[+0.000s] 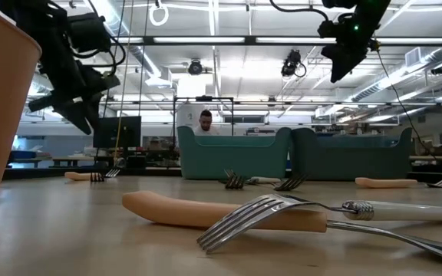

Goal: Sort silverware by color (type)
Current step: Put the orange fork into the green bin

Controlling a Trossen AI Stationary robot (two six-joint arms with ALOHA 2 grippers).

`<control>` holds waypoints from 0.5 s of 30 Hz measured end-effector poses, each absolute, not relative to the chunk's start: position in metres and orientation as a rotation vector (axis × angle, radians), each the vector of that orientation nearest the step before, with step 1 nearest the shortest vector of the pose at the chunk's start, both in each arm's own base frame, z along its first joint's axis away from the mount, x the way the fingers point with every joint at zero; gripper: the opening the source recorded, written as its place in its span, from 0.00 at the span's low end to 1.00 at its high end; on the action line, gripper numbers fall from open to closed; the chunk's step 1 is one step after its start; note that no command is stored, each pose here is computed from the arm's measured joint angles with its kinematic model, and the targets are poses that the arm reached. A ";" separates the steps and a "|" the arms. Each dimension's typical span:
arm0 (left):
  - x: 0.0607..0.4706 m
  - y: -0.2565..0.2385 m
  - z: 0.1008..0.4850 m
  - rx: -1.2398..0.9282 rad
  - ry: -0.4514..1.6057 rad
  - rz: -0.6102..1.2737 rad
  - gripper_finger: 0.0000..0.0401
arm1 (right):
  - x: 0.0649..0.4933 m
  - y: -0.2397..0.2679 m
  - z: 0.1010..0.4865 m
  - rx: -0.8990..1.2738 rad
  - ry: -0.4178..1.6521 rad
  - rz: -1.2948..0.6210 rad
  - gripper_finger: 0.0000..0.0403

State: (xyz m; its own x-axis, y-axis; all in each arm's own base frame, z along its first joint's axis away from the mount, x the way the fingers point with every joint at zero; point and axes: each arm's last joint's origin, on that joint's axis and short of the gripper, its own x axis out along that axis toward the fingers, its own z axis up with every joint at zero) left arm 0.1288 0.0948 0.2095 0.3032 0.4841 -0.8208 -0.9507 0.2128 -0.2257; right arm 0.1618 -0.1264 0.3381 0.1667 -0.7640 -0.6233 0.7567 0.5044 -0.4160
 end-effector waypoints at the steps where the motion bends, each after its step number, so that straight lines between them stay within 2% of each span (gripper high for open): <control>1: 0.130 0.096 0.208 -0.834 0.690 1.123 0.27 | 0.162 -0.126 0.338 -0.010 0.894 -1.082 0.34; 6: 0.134 0.100 0.195 -0.826 0.787 1.186 0.27 | 0.162 -0.127 0.338 0.024 0.868 -1.100 0.34; 15: 0.152 0.111 0.167 -0.874 0.913 1.187 0.27 | 0.162 -0.126 0.338 0.044 0.856 -1.100 0.34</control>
